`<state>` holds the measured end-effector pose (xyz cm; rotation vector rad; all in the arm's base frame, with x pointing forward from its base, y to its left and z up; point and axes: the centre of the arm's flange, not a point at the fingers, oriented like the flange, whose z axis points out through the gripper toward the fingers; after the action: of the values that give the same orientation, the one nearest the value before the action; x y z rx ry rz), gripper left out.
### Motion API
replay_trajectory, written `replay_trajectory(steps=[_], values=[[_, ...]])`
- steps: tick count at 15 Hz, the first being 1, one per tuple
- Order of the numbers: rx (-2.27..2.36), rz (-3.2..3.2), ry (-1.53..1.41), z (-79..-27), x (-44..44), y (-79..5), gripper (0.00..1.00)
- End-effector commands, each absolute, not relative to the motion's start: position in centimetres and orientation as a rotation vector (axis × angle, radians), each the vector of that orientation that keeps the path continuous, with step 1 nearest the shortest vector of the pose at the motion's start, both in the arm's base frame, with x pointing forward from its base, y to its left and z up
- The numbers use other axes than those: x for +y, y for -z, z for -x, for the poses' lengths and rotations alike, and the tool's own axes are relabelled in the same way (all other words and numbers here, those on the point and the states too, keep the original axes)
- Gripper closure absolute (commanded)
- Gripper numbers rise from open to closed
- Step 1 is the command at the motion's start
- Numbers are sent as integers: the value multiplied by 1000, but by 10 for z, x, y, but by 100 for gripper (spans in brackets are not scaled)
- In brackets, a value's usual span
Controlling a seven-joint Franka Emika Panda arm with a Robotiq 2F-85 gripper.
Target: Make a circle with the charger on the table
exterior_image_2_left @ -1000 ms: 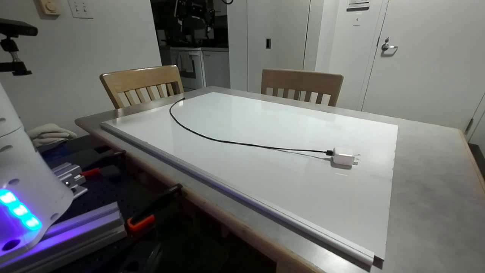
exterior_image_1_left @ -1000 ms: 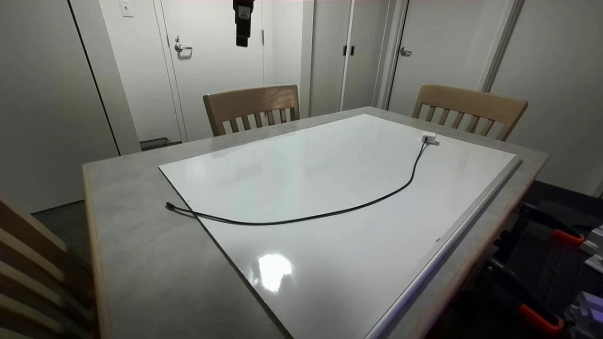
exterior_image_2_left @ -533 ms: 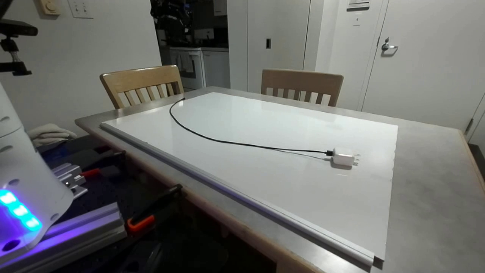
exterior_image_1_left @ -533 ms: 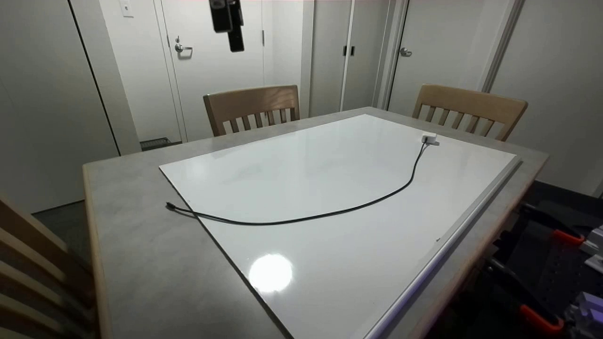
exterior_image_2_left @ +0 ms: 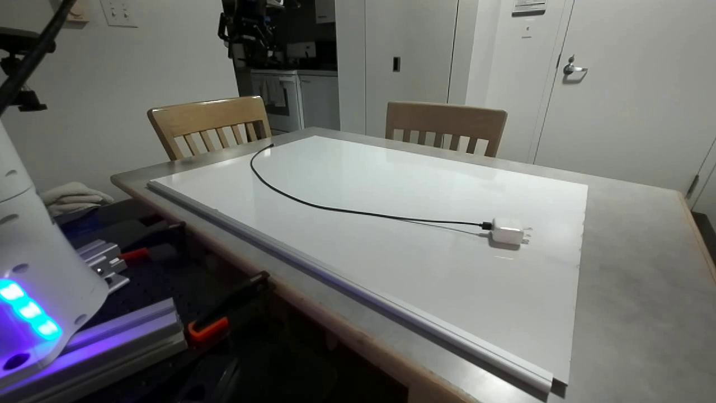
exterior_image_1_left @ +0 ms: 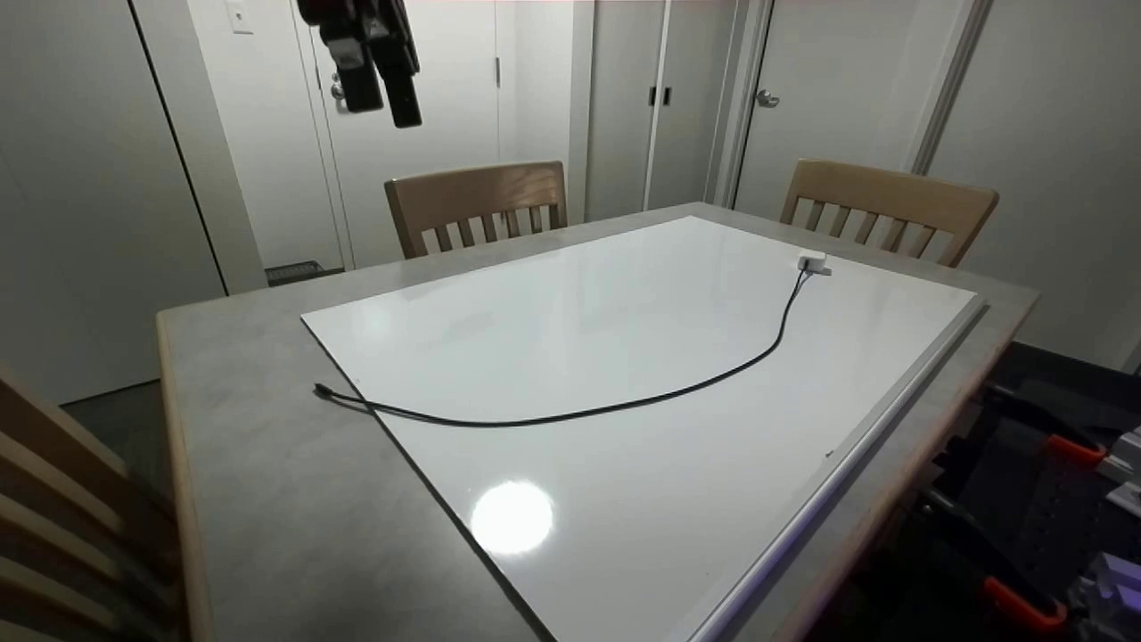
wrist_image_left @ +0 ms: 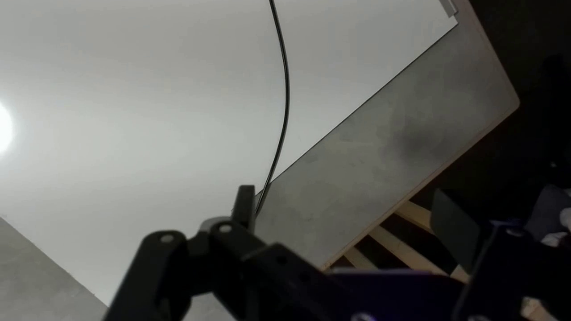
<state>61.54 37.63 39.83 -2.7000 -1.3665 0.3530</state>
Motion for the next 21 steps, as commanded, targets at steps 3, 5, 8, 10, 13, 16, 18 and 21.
replay_trajectory(steps=[3,5,8,10,13,16,18,21], values=[[-1364,2715,-351,-618,378,-399,0],[-1349,2749,-367,-617,383,-395,0],[-1332,2812,-338,-610,387,-392,0],[-1328,2865,-290,-608,389,-389,0],[-1370,2951,-168,-610,394,-384,0],[-1439,3018,-21,-620,397,-373,0],[-1435,3034,44,-625,398,-366,0],[-1282,2995,18,-625,395,-359,0]])
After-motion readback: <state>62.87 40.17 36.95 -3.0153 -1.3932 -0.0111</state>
